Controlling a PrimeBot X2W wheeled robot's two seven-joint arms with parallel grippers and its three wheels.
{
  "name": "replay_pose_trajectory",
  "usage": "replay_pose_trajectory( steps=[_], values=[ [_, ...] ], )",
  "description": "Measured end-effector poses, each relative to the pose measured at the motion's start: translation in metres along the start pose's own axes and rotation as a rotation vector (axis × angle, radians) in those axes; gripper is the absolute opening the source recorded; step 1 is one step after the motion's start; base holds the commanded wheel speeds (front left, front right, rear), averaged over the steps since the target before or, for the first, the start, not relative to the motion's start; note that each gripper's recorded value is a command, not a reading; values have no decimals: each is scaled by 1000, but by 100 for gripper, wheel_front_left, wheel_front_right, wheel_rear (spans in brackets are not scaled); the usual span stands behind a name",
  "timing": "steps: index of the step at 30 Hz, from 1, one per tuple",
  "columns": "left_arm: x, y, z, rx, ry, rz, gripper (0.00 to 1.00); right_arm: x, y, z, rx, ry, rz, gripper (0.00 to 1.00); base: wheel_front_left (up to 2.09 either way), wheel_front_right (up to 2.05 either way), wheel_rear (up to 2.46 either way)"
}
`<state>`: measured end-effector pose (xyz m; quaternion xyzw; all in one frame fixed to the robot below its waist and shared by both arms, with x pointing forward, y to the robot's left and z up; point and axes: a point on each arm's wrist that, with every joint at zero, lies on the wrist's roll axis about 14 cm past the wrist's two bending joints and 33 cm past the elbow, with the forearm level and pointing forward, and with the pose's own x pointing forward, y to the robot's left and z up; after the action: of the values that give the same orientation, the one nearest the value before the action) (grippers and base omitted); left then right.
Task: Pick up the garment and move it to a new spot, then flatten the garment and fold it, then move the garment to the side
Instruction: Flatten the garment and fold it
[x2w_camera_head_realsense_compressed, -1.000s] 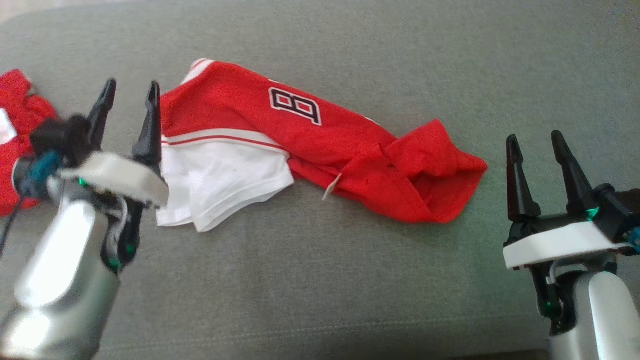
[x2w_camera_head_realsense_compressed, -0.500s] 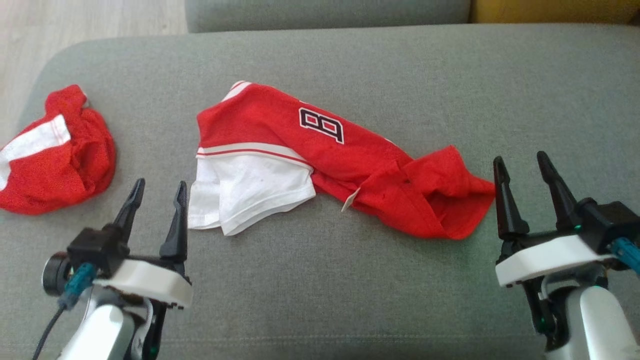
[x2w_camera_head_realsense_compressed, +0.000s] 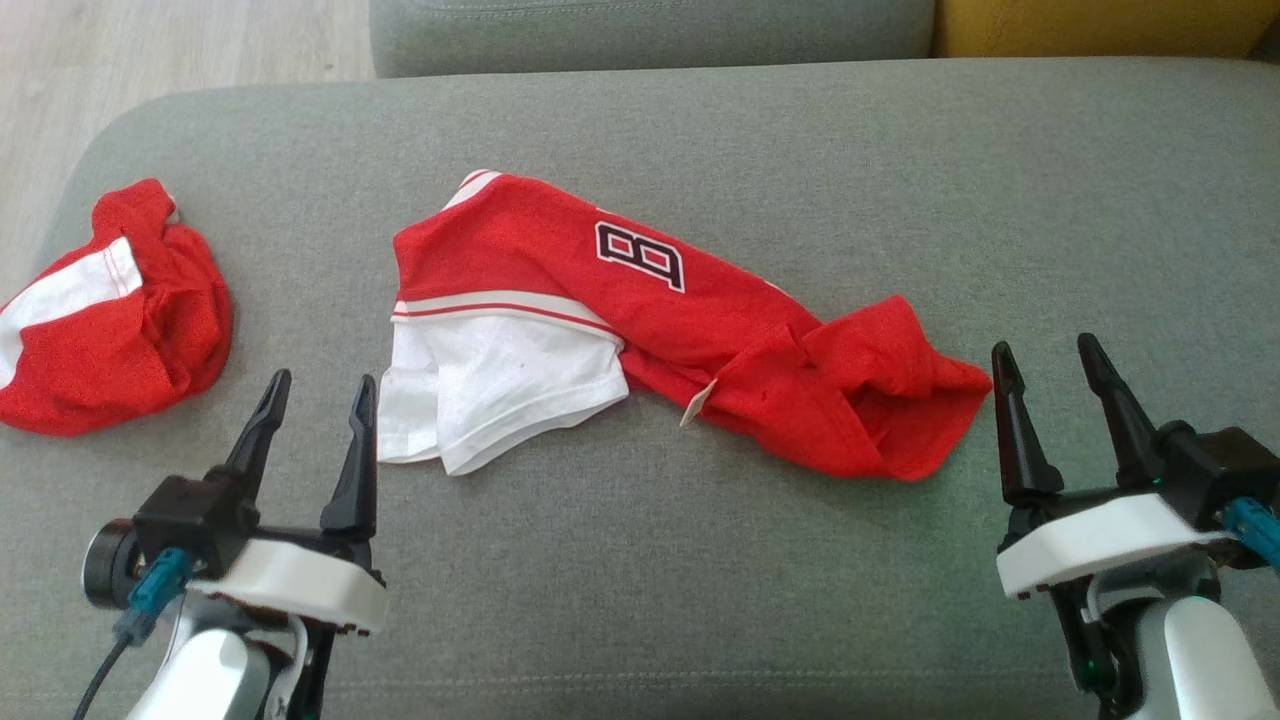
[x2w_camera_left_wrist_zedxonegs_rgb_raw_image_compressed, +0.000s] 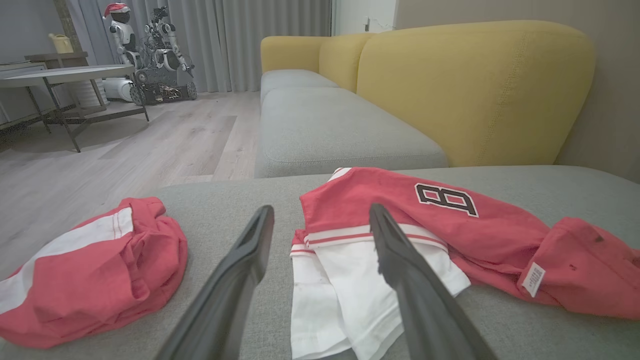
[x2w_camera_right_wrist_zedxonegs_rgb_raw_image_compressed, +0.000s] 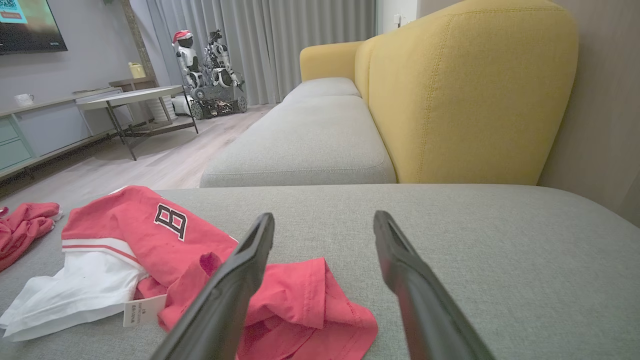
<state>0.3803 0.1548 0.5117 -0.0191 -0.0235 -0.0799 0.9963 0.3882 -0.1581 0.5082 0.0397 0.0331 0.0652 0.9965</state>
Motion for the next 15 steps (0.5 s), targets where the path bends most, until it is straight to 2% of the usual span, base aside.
replay_pose_trajectory(
  steps=[15],
  values=[
    [1,1,-3,0,10,1,100,2,-1,-6,4,15,-2,100,0,0,0]
  ],
)
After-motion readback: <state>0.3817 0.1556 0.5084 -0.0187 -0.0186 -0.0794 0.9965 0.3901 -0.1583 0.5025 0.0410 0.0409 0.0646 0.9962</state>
